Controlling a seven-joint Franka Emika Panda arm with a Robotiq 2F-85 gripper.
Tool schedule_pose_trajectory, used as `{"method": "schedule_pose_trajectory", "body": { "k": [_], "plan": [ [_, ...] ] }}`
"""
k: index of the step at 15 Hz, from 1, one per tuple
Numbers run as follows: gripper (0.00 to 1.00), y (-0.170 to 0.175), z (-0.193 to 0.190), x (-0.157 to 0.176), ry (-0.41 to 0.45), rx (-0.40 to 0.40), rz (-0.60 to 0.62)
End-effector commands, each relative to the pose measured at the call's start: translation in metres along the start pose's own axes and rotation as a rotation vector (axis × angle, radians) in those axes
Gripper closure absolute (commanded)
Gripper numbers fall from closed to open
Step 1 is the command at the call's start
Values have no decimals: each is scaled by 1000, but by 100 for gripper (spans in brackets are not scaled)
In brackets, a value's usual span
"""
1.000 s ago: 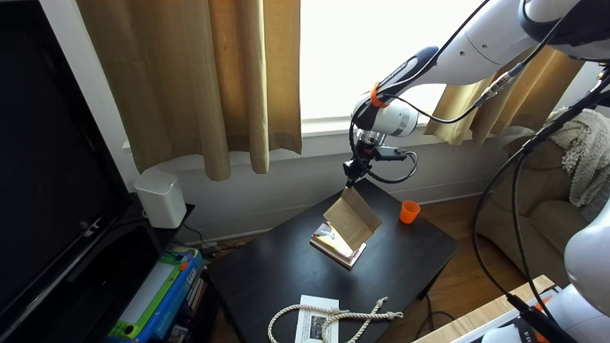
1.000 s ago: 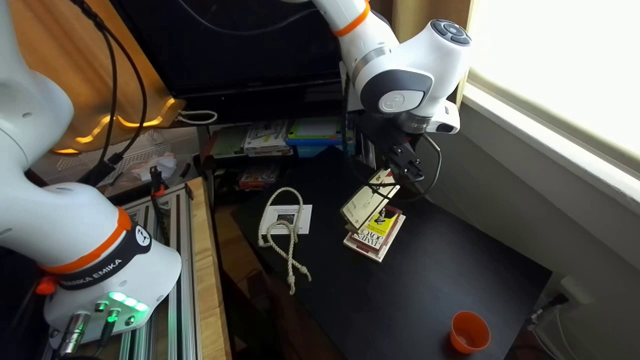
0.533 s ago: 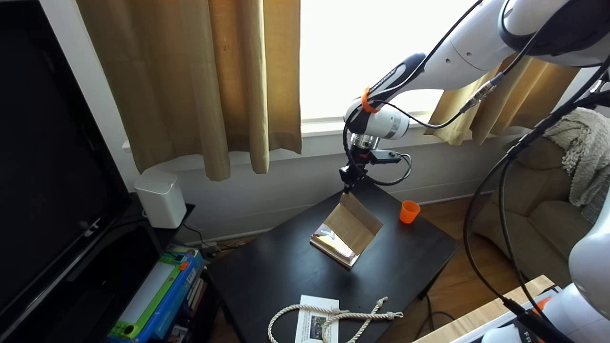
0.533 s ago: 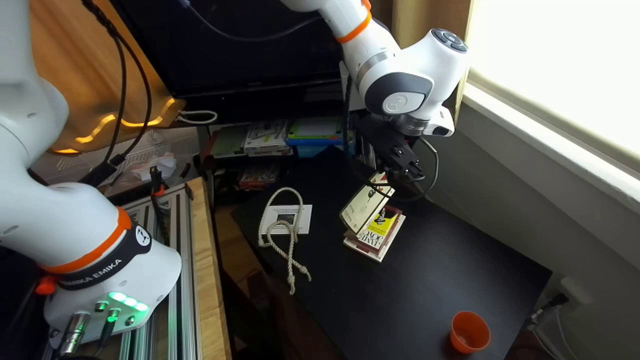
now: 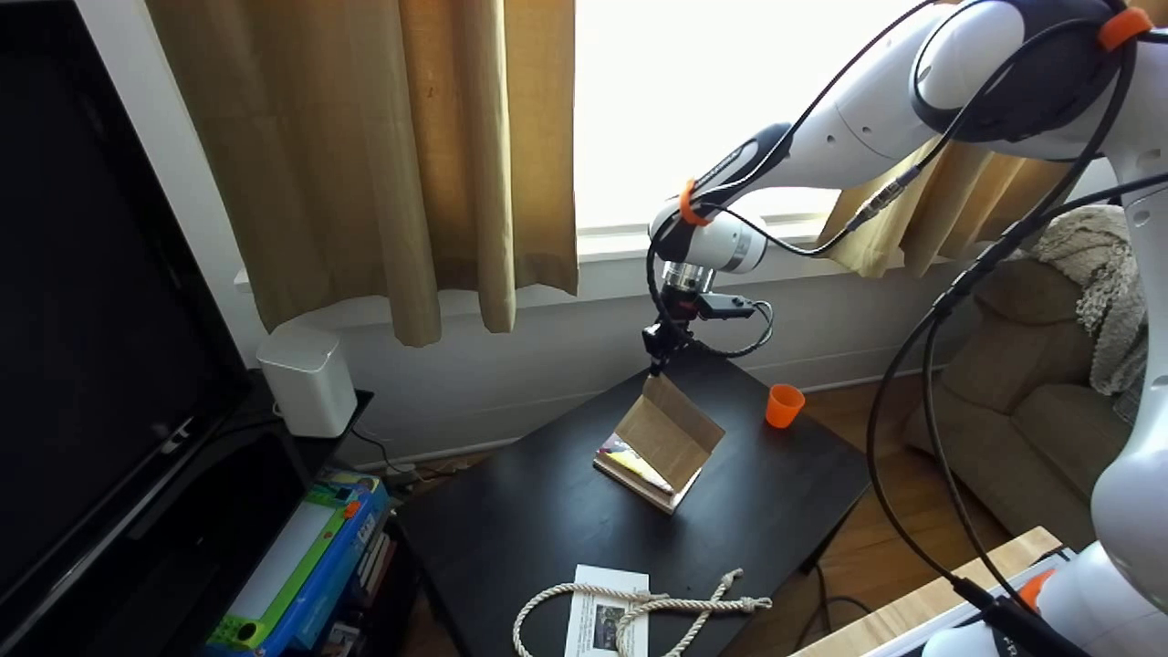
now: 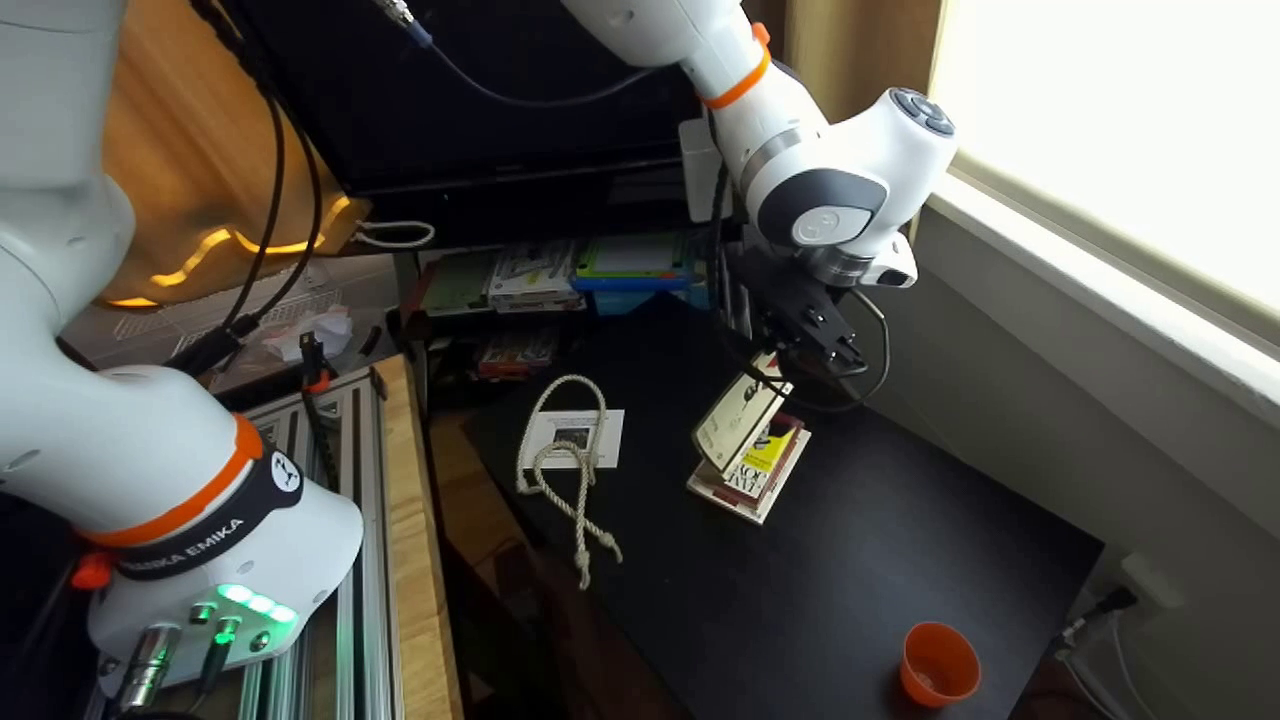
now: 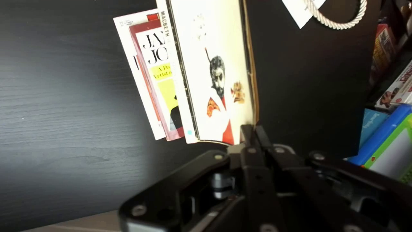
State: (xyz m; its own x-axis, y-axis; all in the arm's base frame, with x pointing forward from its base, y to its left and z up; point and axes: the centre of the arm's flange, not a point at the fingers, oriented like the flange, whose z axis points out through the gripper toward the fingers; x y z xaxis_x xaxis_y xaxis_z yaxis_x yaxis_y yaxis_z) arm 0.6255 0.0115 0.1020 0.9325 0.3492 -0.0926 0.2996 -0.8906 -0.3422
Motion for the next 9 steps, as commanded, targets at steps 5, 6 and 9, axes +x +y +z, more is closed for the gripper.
{"method": "schedule_pose_trajectory", "body": {
  "k": [5, 6, 9],
  "plan": [
    [100, 17, 33, 28, -33, 63, -22],
    [100, 18, 38, 29, -39, 72, -21],
    [100, 22, 53, 25, -38, 79, -1]
  ]
}}
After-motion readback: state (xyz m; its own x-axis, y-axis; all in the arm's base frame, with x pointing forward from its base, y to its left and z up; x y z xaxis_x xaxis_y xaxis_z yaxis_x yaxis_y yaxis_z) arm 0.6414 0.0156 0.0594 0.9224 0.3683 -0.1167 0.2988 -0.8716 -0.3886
